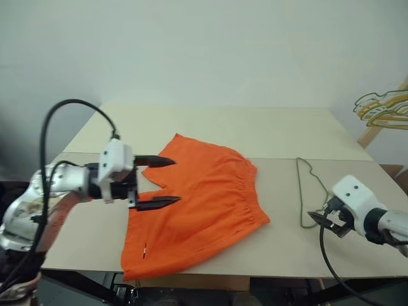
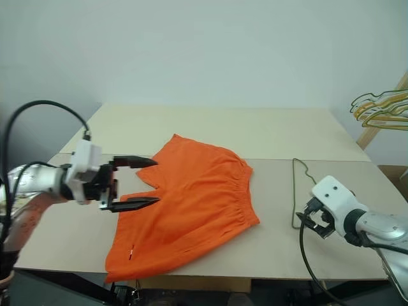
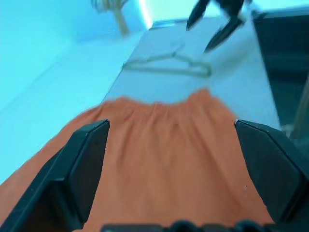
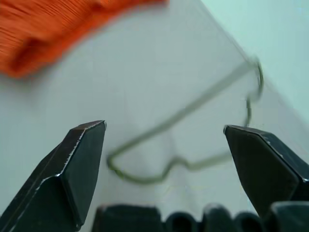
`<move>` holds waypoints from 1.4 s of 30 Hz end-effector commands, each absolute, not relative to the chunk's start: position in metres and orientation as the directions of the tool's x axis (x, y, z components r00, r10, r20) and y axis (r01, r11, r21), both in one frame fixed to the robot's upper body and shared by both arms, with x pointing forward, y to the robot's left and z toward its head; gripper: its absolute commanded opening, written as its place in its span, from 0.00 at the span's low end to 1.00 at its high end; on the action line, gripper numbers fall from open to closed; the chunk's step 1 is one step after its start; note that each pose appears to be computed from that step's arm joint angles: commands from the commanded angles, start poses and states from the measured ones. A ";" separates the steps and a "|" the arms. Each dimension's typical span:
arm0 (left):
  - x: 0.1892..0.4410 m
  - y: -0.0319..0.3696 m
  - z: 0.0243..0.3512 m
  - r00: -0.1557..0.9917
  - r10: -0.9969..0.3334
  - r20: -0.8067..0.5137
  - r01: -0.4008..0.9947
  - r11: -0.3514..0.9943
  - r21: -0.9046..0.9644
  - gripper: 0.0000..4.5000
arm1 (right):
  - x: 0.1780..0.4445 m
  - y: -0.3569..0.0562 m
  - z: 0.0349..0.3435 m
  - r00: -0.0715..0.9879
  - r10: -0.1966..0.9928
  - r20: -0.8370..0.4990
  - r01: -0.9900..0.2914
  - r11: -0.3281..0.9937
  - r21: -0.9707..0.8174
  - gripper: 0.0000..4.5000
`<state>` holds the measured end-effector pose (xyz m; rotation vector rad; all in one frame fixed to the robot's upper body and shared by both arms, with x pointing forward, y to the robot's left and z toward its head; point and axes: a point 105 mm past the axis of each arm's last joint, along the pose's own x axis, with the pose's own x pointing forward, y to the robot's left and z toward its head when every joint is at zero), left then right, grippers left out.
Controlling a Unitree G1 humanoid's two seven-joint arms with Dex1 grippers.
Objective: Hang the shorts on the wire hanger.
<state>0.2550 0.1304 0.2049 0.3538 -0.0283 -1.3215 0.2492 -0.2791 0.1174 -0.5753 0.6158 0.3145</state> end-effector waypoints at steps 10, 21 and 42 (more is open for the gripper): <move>0.265 0.105 0.208 0.200 -0.971 -0.133 0.948 0.158 0.276 1.00 | 0.303 -0.291 0.069 0.677 -0.119 -0.726 -0.032 0.981 -0.191 0.96; 0.259 0.111 0.205 0.221 -0.965 -0.142 0.942 0.174 0.287 1.00 | 0.295 -0.291 0.049 0.561 -0.100 -0.822 -0.009 0.992 -0.127 0.19; 0.316 0.130 0.245 0.387 -0.914 -0.120 0.888 0.334 0.316 1.00 | 0.311 -0.194 0.169 0.805 0.560 -0.196 -0.100 -0.198 -0.975 0.00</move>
